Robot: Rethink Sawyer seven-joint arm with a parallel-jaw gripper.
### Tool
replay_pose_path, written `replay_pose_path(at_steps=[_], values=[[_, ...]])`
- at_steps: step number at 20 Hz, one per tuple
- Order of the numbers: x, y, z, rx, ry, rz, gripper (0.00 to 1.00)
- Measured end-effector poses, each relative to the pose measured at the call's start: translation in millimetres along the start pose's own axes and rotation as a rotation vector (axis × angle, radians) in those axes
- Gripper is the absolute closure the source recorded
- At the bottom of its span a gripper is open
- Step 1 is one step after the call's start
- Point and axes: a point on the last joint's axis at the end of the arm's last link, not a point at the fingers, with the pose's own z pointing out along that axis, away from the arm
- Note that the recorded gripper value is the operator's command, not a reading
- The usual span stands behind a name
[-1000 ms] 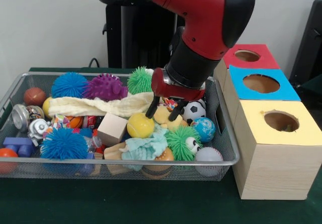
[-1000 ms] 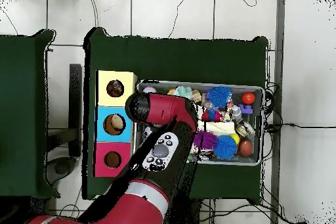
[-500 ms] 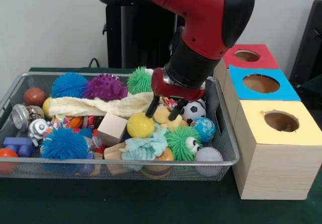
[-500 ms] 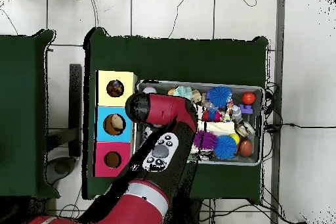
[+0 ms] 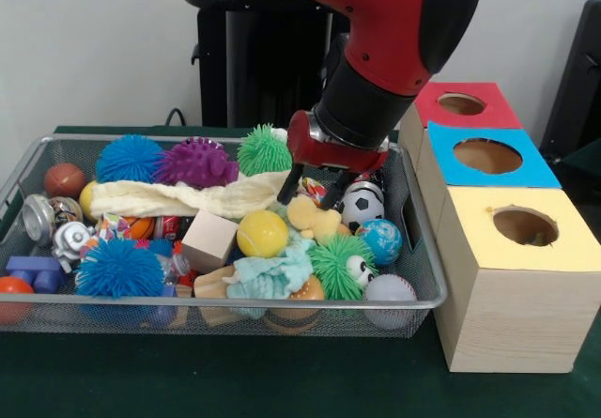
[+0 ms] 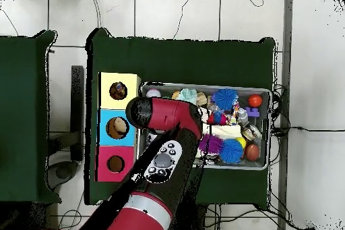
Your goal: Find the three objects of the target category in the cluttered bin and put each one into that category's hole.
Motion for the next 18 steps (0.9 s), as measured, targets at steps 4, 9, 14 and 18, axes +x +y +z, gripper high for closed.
replay_pose_path(at_steps=[4,9,14,18], values=[[11.0,4,-7,-0.017,0.029,0.003,0.0],[20.1,10,-9,-0.026,0.049,0.001,0.0],[35.1,19,-1,-0.035,0.082,-0.003,0.0],[41.5,21,3,-0.039,0.097,-0.001,0.0]])
